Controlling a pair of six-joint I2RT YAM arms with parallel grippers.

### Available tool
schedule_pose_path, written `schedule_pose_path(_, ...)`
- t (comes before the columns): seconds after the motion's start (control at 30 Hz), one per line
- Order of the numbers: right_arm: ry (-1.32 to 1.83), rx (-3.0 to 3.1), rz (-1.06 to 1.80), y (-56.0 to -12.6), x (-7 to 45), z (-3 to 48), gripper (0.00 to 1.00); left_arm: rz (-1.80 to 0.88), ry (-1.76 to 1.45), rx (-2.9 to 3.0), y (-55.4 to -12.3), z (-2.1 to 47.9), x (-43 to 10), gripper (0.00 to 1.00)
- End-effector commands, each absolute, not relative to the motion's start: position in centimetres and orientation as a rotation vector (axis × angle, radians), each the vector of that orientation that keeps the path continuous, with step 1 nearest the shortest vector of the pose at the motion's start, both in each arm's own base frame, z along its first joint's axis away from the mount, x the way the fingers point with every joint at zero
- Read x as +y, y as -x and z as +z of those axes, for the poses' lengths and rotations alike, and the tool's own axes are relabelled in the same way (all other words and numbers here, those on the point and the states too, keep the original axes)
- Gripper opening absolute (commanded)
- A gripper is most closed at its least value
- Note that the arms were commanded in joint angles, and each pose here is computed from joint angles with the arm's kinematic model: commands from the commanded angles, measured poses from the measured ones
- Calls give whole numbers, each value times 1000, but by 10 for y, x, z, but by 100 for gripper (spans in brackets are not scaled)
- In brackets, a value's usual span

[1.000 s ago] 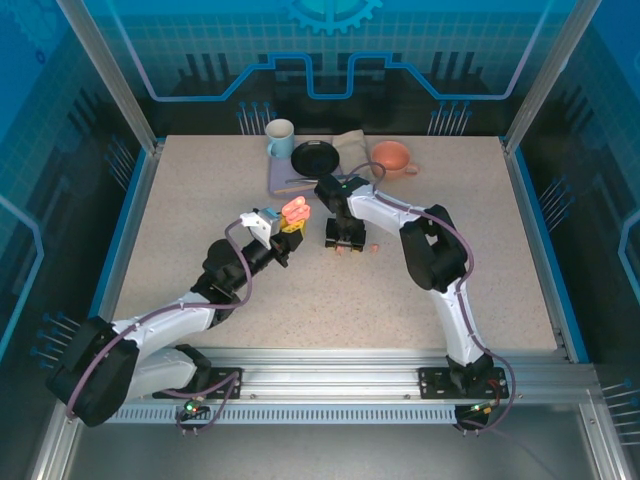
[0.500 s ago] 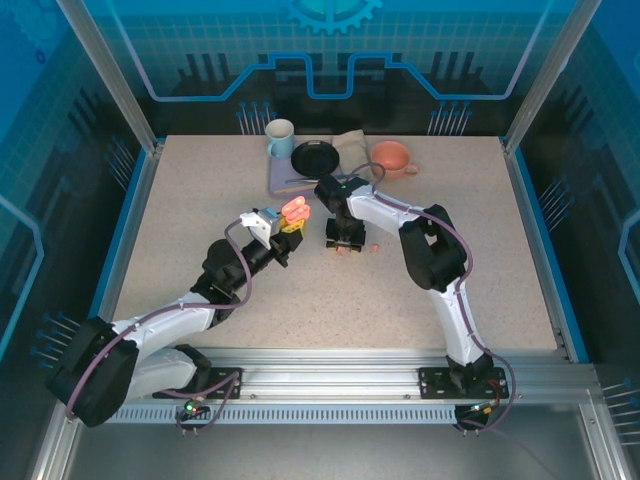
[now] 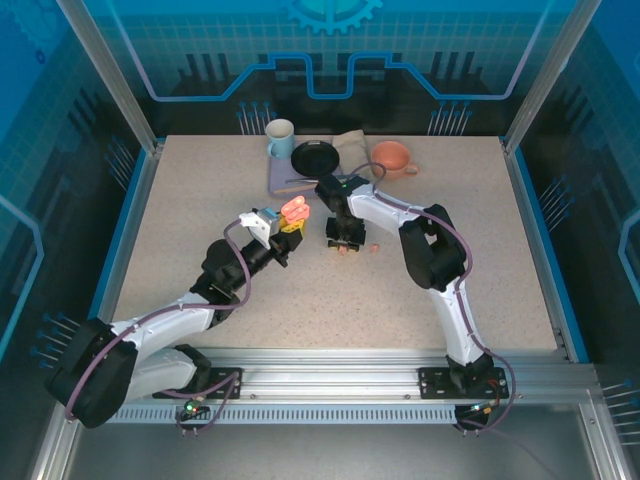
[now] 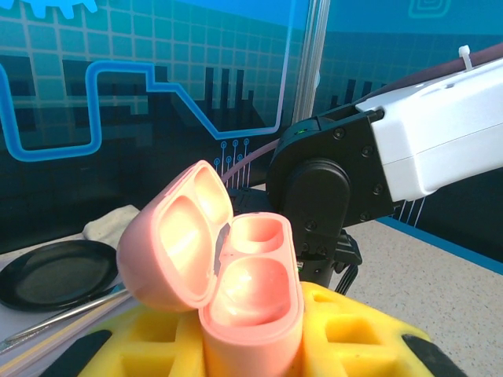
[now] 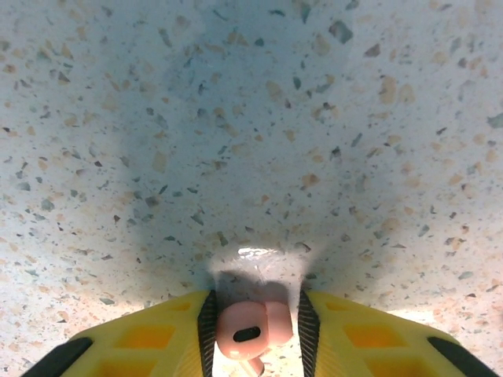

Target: Insert the wireless bluetooth earbuds into the charging case

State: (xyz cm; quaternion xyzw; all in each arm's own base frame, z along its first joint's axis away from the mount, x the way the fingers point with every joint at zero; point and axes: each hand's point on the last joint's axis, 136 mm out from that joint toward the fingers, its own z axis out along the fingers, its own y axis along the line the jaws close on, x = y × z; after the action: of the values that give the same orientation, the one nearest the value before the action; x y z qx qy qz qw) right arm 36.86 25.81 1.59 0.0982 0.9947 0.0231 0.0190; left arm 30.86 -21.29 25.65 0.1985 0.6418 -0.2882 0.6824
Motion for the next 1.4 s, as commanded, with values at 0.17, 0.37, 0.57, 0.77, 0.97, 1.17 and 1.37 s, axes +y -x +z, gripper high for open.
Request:
schedule_pose_path(0.17, -331, 3082, 138, -380, 265, 6, 29, -666, -438, 1395, -306, 270, -211, 0)
schedule_pose_path(0.37, -334, 3066, 155, -381, 262, 13, 26, -670, -441, 1402, -307, 269, -212, 0)
schedule_pose_path(0.57, -318, 3019, 176, -383, 260, 34, 26, -672, -447, 1410, -306, 268, -213, 0)
schedule_pose_path(0.77, -296, 2957, 191, -384, 253, 62, 26, -692, -484, 1422, -303, 263, -218, 0)
schedule_pose_path(0.97, -278, 2883, 206, -384, 242, 94, 26, -704, -508, 1435, -300, 256, -221, 0)
schedule_pose_path(1.17, -269, 2799, 246, -379, 231, 129, 26, -698, -523, 1444, -302, 253, -223, 0)
schedule_pose_path(1.37, -229, 2683, 315, -372, 223, 177, 26, -700, -533, 1448, -304, 250, -226, 0)
